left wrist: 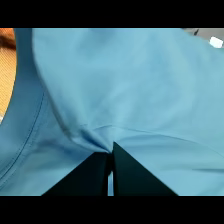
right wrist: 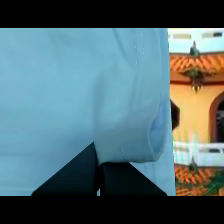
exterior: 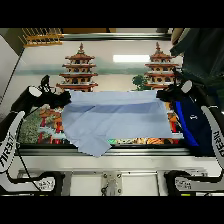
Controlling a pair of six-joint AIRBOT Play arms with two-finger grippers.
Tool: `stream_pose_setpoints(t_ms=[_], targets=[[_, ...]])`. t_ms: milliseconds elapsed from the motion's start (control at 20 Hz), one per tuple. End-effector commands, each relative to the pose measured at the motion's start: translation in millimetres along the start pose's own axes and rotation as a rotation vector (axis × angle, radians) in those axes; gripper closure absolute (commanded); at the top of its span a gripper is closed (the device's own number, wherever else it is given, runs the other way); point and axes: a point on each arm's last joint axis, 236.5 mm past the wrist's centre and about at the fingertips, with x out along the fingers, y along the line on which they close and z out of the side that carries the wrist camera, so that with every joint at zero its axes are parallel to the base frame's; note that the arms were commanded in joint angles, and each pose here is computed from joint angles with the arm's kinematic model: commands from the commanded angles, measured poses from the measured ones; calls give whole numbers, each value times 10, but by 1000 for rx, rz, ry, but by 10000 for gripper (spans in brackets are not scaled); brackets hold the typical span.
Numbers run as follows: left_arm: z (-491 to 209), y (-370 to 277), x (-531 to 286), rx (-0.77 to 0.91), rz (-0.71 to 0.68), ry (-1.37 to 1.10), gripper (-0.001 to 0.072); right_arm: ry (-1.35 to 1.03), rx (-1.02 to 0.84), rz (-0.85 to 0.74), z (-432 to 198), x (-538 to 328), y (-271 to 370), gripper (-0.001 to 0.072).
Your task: Fold the clothes and pants, and hang the long-sleeved shirts on hangers.
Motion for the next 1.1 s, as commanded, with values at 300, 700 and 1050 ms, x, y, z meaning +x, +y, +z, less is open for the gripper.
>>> stream_pose_setpoints(t_ms=[300, 700, 1050], targets=[[31, -211, -271, 50, -24, -55, 179, 20, 40, 57, -139, -234, 135, 177], [-737, -571, -847, 193, -38, 0, 180, 153, 426, -85, -1396, -1066, -785, 177], [-1381, -471, -598, 185, -38, 41, 180, 153, 856, 51, -2212, -443, -712, 178]])
